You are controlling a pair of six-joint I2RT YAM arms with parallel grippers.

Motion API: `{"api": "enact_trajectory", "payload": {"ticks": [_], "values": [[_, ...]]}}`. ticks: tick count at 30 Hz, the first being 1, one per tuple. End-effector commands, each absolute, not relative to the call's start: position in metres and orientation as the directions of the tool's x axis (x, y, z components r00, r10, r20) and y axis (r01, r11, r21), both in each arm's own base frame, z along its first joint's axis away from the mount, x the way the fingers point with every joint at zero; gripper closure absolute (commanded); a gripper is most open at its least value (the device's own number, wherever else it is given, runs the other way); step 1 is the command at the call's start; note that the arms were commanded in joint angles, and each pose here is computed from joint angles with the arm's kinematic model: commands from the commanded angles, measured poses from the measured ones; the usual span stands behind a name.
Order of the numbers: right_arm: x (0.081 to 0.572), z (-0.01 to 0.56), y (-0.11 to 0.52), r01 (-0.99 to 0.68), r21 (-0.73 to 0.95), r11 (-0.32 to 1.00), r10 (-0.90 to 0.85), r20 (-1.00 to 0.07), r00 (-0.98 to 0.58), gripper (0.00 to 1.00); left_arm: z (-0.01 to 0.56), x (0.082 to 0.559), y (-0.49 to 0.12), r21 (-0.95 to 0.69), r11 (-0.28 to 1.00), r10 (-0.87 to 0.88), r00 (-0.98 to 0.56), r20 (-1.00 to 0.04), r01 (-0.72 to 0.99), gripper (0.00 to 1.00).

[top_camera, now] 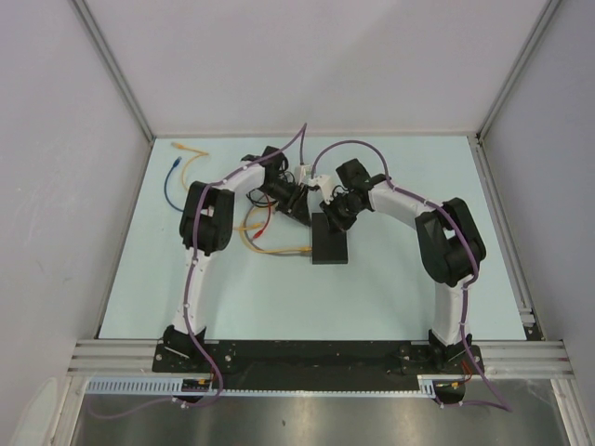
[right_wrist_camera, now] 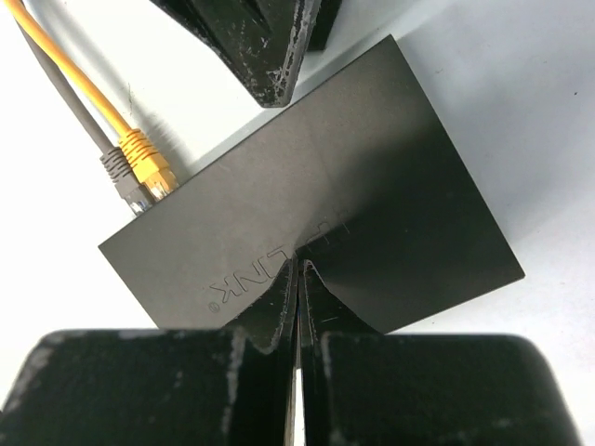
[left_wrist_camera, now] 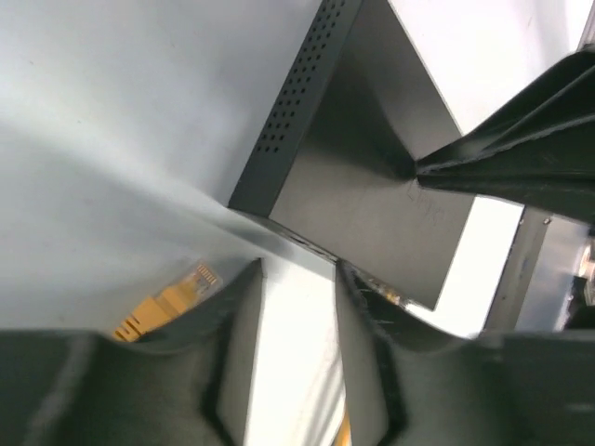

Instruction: Pull the plug from the switch port

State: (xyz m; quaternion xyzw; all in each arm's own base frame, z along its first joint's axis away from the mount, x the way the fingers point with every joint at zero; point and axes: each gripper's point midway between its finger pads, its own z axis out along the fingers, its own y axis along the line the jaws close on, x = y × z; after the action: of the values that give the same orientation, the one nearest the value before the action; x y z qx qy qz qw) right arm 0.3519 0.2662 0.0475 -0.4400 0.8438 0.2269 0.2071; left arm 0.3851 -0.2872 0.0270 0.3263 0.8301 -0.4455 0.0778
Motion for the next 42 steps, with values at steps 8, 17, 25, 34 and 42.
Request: {"api": "enact_trajectory", "payload": {"ticks": [8,17,25,34,42], "values": [[0.344,0.046,0.27,-0.843,0.225,0.489,-0.654,-0.544,-0.525,1.0,0.063,0.357,-0.267,-0.747,0.303,0.474,-0.773,-0.421,0.592,0.5],[0.343,0.031,0.259,-0.812,0.275,0.516,-0.64,-0.507,-0.578,1.0,0.041,0.335,-0.271,-0.836,0.265,0.467,-0.822,-0.325,0.481,0.49],[0.342,0.028,0.257,-0.807,0.275,0.523,-0.64,-0.499,-0.585,1.0,0.033,0.326,-0.282,-0.88,0.232,0.472,-0.839,-0.271,0.415,0.53],[0.342,0.024,0.254,-0.801,0.266,0.536,-0.641,-0.489,-0.592,1.0,0.031,0.319,-0.29,-0.89,0.201,0.504,-0.822,-0.264,0.409,0.61],[0.344,0.022,0.252,-0.792,0.269,0.548,-0.634,-0.483,-0.603,1.0,0.028,0.313,-0.293,-0.897,0.195,0.518,-0.819,-0.248,0.395,0.63]]}}
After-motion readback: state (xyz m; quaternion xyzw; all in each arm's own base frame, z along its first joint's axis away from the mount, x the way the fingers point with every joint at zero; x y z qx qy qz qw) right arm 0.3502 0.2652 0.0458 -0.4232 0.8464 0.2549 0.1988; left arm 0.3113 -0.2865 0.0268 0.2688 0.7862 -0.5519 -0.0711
